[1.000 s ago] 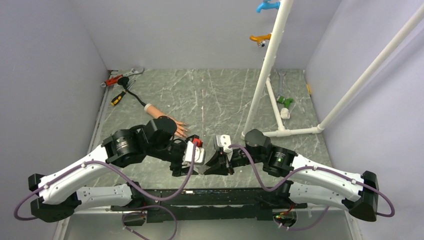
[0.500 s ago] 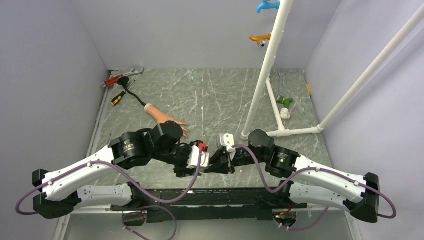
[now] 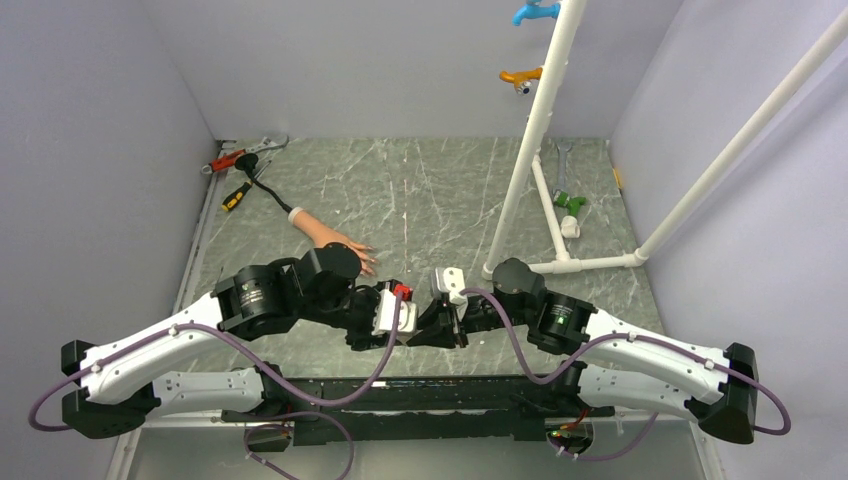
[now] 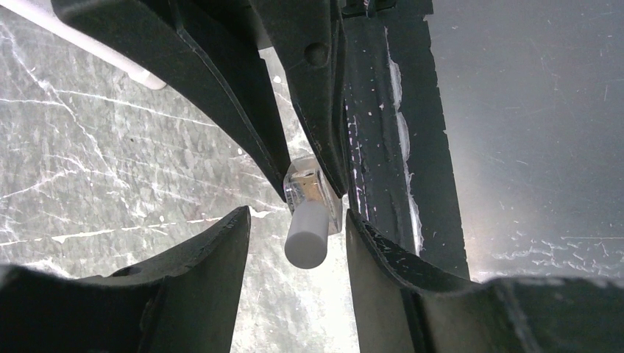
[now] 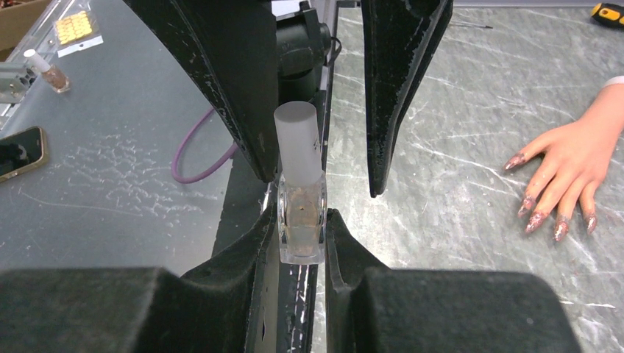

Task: Paint the nails
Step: Unscrew the nail polish bottle.

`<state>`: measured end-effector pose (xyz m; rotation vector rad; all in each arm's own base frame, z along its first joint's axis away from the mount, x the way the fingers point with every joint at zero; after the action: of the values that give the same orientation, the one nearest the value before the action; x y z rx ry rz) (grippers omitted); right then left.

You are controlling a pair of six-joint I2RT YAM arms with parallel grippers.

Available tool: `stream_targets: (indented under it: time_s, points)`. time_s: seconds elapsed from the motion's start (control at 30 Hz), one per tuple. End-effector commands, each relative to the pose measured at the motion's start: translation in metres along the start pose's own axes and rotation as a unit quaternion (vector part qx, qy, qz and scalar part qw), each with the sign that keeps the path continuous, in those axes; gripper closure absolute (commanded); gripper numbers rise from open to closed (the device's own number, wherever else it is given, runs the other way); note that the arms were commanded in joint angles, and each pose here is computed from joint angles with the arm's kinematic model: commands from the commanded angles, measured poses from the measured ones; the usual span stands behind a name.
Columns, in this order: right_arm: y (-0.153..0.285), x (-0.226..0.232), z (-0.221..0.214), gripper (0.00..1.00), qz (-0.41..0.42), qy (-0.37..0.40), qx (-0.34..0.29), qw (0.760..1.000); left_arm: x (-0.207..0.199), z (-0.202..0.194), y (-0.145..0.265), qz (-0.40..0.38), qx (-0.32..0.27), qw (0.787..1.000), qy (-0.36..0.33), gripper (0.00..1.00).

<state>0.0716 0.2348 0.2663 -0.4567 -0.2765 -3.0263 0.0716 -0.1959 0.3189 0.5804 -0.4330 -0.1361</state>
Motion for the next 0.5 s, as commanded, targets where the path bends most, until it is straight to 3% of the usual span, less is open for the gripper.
stream_targets:
  time_s: [0.0, 0.33, 0.47]
  points:
    - [-0.0023, 0.0044, 0.015, 1.0, 0.016, 0.019, -0.021, 0.999, 0.0017, 0.0132, 0.011, 0.019, -0.025, 1.0, -0.003, 0.46]
    - [-0.0039, 0.0057, 0.0166, 1.0, 0.027, 0.019, -0.021, 0.999, -0.002, 0.0158, 0.0153, 0.017, -0.027, 0.999, -0.005, 0.48]
    - [-0.0036, 0.0065, 0.0168, 1.0, 0.03, 0.021, -0.022, 0.999, -0.0047, 0.0125, 0.0111, 0.013, -0.025, 1.0, 0.001, 0.6]
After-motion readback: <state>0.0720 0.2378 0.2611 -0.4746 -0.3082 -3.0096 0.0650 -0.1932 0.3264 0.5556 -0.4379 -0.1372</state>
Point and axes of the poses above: each gripper's point midway between its finger pads, its own y axis back along the fingers, its own x axis along the line the jaws close on, z = x × y, the point moved 9 cm from there along y, back along the fingers, and after that the axes turned 15 degrees about -y, right-handed, at the moved point
